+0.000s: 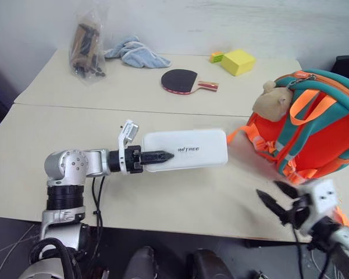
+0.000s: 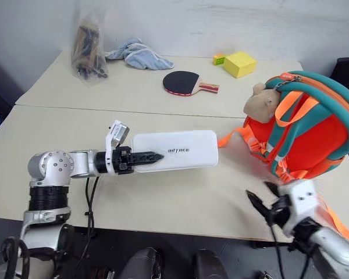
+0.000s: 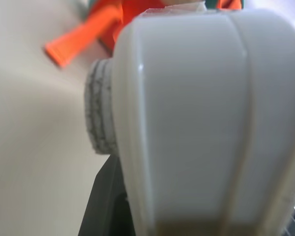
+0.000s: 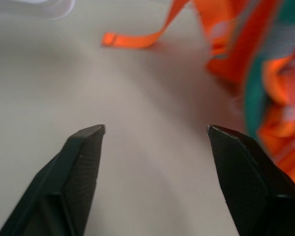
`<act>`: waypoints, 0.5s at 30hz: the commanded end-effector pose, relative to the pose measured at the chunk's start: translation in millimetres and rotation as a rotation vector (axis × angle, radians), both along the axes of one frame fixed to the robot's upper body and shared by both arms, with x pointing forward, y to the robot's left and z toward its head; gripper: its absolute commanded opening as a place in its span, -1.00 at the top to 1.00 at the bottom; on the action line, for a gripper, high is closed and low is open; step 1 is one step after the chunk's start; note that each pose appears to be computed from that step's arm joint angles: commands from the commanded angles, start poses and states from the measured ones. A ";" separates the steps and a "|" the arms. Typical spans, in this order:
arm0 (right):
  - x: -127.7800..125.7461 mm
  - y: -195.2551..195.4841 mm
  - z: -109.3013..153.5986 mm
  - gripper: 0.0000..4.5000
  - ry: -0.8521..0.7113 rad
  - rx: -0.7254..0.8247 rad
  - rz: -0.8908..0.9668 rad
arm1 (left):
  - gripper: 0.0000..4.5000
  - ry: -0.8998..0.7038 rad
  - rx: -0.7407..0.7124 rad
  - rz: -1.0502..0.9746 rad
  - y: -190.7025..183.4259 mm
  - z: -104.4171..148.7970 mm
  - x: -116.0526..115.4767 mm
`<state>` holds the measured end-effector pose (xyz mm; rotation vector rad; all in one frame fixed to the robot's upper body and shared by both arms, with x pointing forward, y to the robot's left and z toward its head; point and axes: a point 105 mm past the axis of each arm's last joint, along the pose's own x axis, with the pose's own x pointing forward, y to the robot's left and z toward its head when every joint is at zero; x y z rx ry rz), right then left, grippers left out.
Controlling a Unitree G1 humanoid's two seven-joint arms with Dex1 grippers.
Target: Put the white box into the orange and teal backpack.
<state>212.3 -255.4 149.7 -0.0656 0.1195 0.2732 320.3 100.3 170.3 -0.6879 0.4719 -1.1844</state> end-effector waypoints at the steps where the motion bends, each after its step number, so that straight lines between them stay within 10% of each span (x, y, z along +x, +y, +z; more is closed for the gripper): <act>1: 16.3 -16.9 26.7 -0.99 -0.075 -0.018 -0.060 | 0.43 -0.118 -0.063 0.128 24.4 24.5 11.7; 15: 125.7 -1.3 68.7 -0.81 -0.223 0.249 0.008 | 0.43 -0.304 -0.002 0.250 47.3 34.9 36.2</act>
